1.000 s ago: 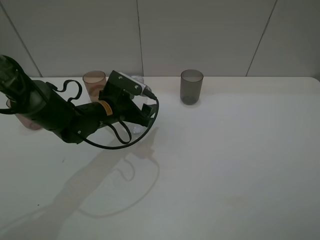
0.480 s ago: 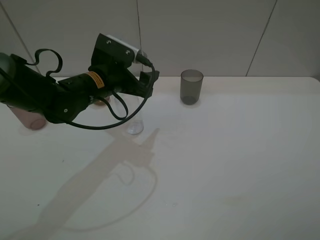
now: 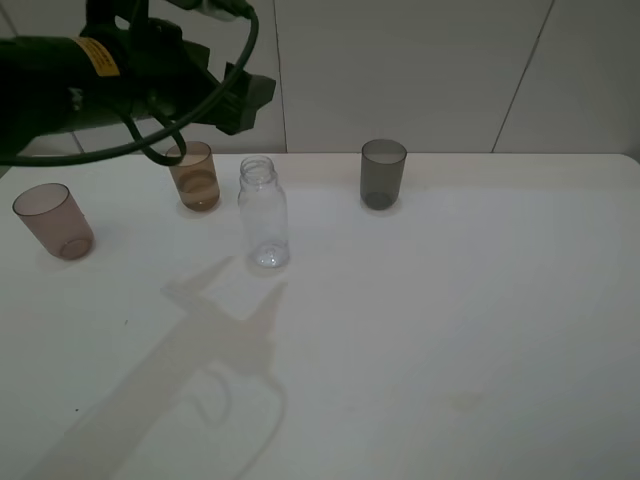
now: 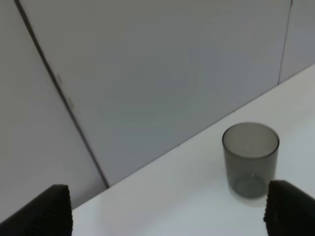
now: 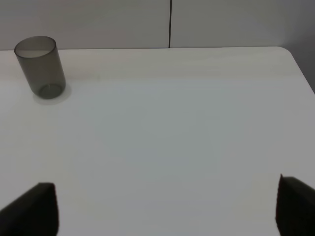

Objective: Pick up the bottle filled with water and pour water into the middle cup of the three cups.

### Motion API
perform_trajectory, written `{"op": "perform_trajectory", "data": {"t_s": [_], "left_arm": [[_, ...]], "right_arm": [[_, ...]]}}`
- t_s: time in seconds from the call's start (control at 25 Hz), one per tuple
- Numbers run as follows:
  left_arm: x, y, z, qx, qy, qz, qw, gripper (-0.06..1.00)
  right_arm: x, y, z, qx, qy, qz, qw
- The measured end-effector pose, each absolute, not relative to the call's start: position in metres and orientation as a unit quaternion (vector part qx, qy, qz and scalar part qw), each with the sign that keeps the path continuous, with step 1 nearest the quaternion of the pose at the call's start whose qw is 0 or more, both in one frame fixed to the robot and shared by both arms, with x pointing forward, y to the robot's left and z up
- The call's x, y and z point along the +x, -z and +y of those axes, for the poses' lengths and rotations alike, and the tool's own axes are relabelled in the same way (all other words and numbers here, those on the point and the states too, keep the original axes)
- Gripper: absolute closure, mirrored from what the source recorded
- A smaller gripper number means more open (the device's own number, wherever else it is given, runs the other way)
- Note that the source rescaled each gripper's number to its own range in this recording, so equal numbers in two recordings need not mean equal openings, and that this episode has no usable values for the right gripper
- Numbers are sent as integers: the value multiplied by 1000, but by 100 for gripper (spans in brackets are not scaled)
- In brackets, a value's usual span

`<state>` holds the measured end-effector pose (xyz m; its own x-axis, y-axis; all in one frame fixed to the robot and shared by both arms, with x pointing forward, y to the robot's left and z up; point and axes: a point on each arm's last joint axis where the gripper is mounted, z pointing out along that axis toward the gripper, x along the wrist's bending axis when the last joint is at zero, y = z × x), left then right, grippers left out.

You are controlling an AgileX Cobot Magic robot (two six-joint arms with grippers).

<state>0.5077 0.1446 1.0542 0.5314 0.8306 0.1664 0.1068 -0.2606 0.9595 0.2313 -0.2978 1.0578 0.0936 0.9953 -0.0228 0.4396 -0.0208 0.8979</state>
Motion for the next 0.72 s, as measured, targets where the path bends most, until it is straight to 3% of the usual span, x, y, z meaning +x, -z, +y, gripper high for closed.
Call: {"op": "perform_trajectory", "data": {"t_s": [0.36,0.52,0.72], "left_arm": [[419,-1120,242,715,-326,463,410,-6],[364,-1139,281,662,-357,530,393,-6],[294,-1148,301,614,-409,551,389,-6]], "right_arm": [[231,-1058,-298,623,-349,576,398],[231,-1058,-298,623,-349,576,398],[231,-1058,-298,623,-349,576,398]]}}
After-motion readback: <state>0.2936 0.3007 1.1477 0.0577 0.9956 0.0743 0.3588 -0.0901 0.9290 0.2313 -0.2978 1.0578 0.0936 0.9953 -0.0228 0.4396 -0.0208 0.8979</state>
